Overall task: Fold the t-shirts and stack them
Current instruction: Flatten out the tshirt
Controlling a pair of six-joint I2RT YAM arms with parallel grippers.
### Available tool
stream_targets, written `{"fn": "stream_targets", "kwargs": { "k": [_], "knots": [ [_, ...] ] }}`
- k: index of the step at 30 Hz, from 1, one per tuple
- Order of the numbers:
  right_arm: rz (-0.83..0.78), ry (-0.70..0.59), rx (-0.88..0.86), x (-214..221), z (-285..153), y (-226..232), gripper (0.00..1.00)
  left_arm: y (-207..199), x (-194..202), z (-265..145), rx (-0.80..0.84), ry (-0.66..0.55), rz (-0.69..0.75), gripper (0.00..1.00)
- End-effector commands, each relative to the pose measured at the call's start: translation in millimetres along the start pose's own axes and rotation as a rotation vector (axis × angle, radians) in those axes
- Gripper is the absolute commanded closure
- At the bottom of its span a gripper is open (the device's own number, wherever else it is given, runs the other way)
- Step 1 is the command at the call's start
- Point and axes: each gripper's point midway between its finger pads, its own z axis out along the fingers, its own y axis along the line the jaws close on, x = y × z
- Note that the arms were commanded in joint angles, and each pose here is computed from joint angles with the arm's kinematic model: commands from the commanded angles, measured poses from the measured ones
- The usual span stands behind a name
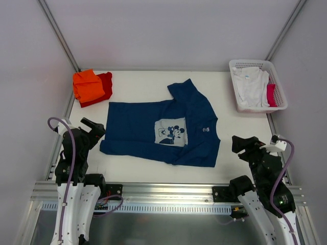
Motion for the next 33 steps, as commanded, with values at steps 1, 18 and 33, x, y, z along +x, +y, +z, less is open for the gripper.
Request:
{"fn": "stream_targets", "kwargs": {
  "k": [1, 18, 33],
  "knots": [
    [-0.012, -0.043, -0.034, -18, 0, 13, 0.34, -3, -8, -4, 0.001, -0.023, -0.001, 0.01],
    [-0.216, 0.239, -0.097, 11, 125, 87, 0.32, -58, -2, 88, 0.118, 0.119, 0.141, 0.01],
    [-0.259, 0.428, -0.186, 29, 254, 136, 0.34, -102, 13, 262, 0.127, 0.266, 0.235, 0.06]
  ]
}}
